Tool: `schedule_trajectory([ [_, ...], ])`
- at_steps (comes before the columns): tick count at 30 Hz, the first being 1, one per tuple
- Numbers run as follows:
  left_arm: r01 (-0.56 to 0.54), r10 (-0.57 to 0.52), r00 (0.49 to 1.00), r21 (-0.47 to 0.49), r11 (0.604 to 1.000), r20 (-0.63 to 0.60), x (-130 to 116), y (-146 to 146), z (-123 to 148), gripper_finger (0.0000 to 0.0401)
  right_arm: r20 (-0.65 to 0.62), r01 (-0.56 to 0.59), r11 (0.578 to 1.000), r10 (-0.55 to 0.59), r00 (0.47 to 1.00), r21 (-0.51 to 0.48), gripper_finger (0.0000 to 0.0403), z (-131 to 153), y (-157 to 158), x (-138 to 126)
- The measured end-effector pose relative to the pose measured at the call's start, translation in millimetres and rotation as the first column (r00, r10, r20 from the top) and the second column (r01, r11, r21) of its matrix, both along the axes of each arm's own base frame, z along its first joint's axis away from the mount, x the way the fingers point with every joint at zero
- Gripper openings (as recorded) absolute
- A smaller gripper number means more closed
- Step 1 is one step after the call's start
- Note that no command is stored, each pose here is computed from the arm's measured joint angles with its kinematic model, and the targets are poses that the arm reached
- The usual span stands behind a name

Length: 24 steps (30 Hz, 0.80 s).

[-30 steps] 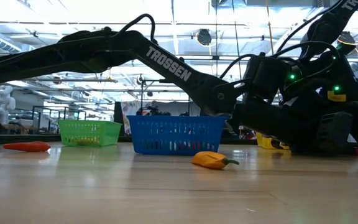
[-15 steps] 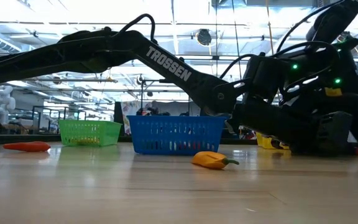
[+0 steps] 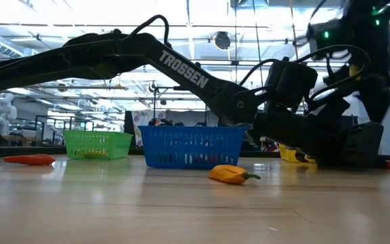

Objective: Sort produce into baskets
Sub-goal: Put the carrot into the green bin

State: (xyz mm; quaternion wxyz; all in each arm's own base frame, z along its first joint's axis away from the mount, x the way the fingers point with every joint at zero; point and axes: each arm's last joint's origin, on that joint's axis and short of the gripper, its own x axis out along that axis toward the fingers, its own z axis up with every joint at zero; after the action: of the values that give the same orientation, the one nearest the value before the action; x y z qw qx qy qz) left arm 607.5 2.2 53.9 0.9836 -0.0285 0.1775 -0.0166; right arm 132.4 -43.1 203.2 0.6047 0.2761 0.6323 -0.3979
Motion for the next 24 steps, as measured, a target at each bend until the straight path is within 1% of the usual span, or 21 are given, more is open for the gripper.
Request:
schedule_trajectory([
  [2, 0.000, 0.000, 1.000, 0.000, 1.000, 0.000, 0.0, 0.0, 0.0, 0.0159, -0.019, -0.054, 0.998, 0.053, 0.998, -0.040, 0.0000, 15.1, -1.1, 1.4],
  [4, 0.000, 0.000, 1.000, 0.000, 1.000, 0.000, 0.0, 0.0, 0.0, 0.0159, -0.032, -0.089, 0.994, 0.088, 0.996, -0.057, 0.0000, 29.4, -0.7, 2.4],
  [9, 0.000, 0.000, 1.000, 0.000, 1.000, -0.001, 0.0, 0.0, -0.1, 0.0159, -0.001, -0.104, 0.989, 0.105, 0.995, -0.108, 0.0000, 64.3, 2.2, 6.3],
  [11, -0.001, 0.001, 1.000, -0.001, 1.000, -0.009, -0.3, 0.0, -0.8, 0.0159, 0.033, -0.121, 0.983, 0.126, 0.991, -0.135, 0.0000, 78.0, 5.1, 9.1],
  [16, -0.004, 0.004, 1.000, 0.000, 1.000, -0.012, -0.4, 0.1, -1.0, 0.0155, 0.177, -0.157, 0.971, 0.189, 0.966, -0.179, 0.0000, 110.3, 18.2, 18.6],
  [19, -0.020, 0.020, 1.000, 0.005, 1.000, -0.014, -0.5, 0.6, -1.3, 0.0132, 0.257, -0.184, 0.963, 0.231, 0.938, -0.196, 0.0000, 125.0, 27.9, 23.0],
  [24, -0.035, 0.035, 0.999, 0.009, 0.999, -0.015, -0.5, 1.7, -1.4, 0.0066, 0.387, -0.219, 0.953, 0.287, 0.876, -0.211, 0.0000, 142.7, 45.1, 29.6],
])
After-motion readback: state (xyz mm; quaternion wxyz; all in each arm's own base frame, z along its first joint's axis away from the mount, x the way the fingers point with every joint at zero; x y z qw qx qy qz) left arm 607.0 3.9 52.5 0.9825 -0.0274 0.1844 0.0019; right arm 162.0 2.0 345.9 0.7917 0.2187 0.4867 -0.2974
